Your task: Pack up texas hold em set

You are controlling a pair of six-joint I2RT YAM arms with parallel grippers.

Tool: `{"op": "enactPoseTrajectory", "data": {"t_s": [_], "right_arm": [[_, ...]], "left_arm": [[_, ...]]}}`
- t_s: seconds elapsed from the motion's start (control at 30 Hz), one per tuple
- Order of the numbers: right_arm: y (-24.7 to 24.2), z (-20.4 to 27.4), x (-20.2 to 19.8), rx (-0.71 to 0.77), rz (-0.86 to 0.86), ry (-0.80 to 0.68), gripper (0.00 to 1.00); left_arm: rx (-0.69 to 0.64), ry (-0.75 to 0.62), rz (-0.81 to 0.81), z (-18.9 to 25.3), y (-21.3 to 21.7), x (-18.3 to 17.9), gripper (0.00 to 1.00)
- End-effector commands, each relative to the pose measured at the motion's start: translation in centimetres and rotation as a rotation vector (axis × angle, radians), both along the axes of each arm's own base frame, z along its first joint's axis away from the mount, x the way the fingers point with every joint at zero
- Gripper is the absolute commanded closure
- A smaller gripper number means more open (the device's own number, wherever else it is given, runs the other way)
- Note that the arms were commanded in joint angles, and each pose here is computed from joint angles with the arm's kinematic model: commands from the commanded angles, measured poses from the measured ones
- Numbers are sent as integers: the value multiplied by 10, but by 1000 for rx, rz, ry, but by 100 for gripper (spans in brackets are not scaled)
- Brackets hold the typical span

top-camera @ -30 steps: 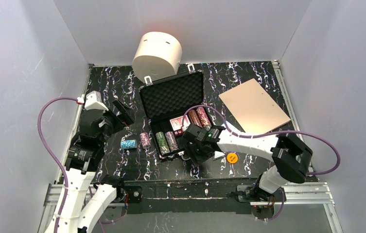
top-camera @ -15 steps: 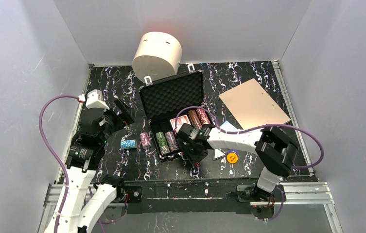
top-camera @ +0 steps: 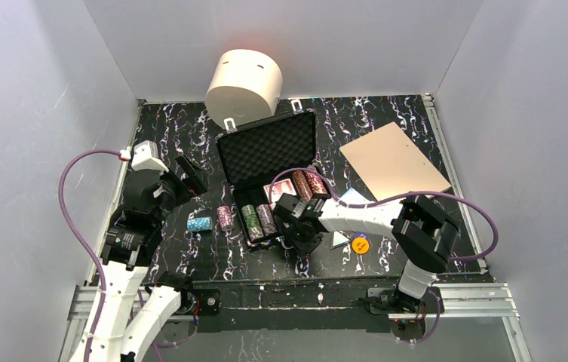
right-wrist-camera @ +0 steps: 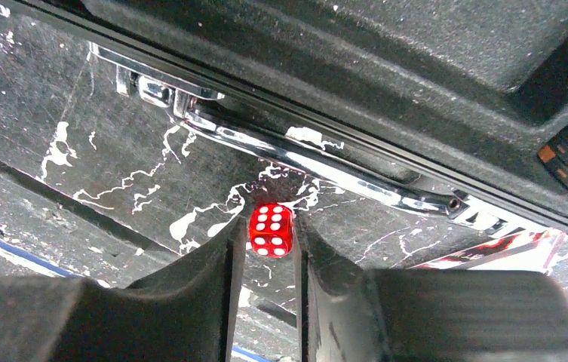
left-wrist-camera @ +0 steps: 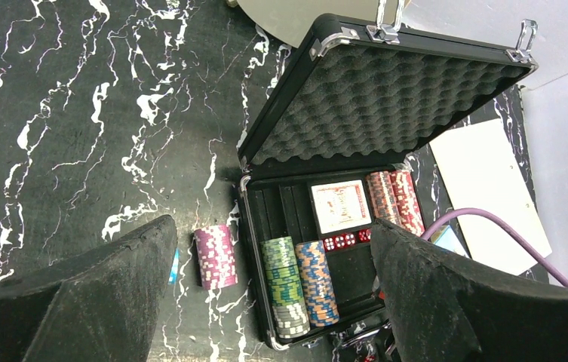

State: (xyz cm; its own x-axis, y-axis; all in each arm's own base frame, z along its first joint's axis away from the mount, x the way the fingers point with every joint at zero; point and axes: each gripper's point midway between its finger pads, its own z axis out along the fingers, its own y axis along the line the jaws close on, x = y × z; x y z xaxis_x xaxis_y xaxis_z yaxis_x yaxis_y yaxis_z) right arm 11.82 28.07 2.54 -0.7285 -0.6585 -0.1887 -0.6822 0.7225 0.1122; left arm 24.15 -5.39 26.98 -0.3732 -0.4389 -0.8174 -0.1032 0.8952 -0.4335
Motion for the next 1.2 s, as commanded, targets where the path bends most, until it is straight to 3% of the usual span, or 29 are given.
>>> {"op": "enactPoseTrajectory", "data": {"t_s": [0.0, 0.17, 0.43, 0.73, 0.87, 1.17], "right_arm": [[4, 5, 2, -10, 47, -13, 66], [5, 9, 7, -20, 48, -36, 75], [29, 59, 28, 107, 16, -148, 77], [64, 132, 94, 304, -184, -350, 76], [62, 125, 118, 271, -294, -366, 76], [49, 95, 149, 111, -355, -388, 76]], "left_arm": [[13, -4, 16, 3, 4, -3, 2], [12, 0, 17, 2, 4, -2, 2], [12, 4, 19, 2, 4, -1, 2], [23, 1, 34, 5, 8, -4, 2], [12, 5, 40, 6, 8, -4, 2], [8, 28, 42, 0, 8, -7, 2]]}}
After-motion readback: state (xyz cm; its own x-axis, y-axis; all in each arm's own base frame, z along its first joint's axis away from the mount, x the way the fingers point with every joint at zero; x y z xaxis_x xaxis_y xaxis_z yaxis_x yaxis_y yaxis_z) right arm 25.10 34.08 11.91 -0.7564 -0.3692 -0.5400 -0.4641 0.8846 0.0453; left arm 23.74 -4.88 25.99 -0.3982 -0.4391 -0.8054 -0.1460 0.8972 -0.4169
